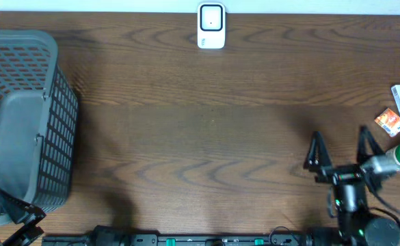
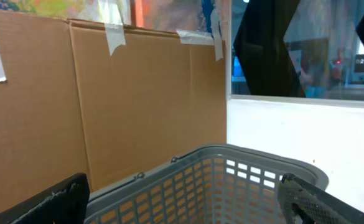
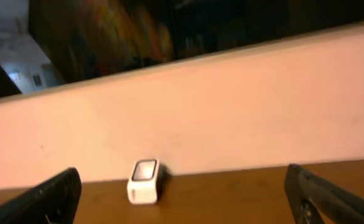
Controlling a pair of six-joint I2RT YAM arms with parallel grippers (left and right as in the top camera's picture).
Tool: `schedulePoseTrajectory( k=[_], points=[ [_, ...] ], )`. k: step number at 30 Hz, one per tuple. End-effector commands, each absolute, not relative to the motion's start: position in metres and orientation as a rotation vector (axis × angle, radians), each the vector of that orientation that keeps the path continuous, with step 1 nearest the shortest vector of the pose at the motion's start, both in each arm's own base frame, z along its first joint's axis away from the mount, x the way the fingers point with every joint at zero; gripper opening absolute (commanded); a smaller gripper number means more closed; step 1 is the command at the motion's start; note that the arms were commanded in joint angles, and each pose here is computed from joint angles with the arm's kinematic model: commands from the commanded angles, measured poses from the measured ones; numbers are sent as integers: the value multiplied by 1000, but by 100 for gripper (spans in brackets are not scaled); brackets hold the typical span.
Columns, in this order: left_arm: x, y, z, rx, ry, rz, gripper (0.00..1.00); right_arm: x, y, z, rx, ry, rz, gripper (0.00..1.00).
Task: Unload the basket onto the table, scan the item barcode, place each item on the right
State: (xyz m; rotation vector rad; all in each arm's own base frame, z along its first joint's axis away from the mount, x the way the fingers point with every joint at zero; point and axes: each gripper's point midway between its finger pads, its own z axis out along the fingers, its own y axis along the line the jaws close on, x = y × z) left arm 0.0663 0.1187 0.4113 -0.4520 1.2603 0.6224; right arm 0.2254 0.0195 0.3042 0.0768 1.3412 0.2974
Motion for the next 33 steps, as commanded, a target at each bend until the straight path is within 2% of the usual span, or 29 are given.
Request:
schedulePoseTrajectory(
  k=[1, 13, 22, 27, 33],
  points=[
    [69, 112, 415, -420, 1247, 580, 96, 233, 10, 290, 174, 1333, 332, 99],
    [78, 105, 411, -437, 1236, 471, 96, 251, 5, 209, 230, 1492, 307, 99],
    [145, 35, 375, -140, 1324, 151, 96, 253, -5, 158, 362, 1614, 301, 99],
    [173, 21, 363, -182, 1245, -11, 96, 252, -5, 147, 371, 1660, 295, 99],
    [210, 14, 301, -224, 1316, -62, 96, 250, -5, 132, 384, 1721, 287, 99]
  ],
)
